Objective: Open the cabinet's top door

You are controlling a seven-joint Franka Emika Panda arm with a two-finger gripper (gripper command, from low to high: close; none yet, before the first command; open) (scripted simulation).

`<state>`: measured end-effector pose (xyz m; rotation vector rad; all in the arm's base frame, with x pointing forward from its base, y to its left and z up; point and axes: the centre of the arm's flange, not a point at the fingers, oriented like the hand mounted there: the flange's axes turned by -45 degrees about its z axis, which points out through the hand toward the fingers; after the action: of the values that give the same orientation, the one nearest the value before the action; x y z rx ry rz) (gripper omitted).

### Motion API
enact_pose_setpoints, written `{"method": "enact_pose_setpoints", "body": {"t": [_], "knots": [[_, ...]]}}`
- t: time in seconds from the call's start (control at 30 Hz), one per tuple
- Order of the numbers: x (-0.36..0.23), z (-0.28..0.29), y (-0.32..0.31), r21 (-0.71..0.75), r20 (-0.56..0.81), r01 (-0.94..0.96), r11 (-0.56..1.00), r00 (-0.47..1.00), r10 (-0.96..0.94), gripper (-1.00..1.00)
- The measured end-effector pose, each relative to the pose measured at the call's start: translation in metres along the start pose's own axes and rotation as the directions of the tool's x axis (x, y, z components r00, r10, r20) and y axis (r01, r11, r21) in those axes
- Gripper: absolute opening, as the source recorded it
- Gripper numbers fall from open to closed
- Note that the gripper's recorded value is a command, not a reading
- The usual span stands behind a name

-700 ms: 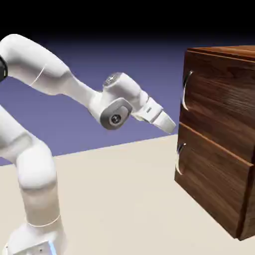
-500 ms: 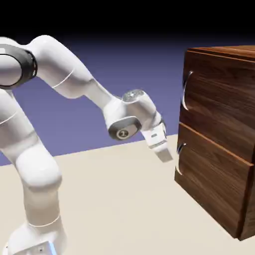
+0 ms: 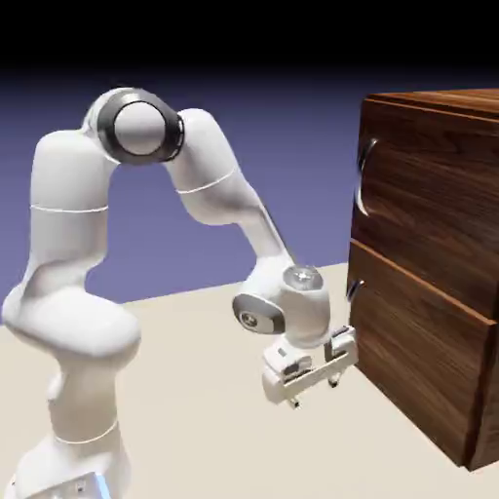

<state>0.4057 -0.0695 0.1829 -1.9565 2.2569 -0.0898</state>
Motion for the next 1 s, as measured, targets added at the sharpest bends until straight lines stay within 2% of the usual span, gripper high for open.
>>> {"method": "enact_pose_setpoints", "body": {"t": [0.13, 0.27, 0.43, 0.57, 0.73, 0.87, 1.0], "knots": [[0.02, 0.012, 0.005, 0.021, -0.076, -0.266, 0.964, 0.961, 0.267, 0.0], [0.037, 0.01, 0.002, 0.121, -0.123, -0.487, 0.865, 0.857, 0.5, 0.0], [0.047, -0.011, -0.013, 0.309, -0.074, -0.674, 0.671, 0.687, 0.723, 0.0], [0.041, -0.041, -0.033, 0.449, 0.072, -0.757, 0.475, 0.561, 0.825, 0.0], [0.011, -0.092, -0.062, 0.529, 0.354, -0.82, 0.218, 0.447, 0.822, 0.0], [-0.033, -0.141, -0.081, 0.486, 0.604, -0.872, 0.053, 0.379, 0.702, 0.0], [-0.095, -0.196, -0.089, 0.351, 0.818, -0.936, -0.022, 0.295, 0.494, 0.0]]}}
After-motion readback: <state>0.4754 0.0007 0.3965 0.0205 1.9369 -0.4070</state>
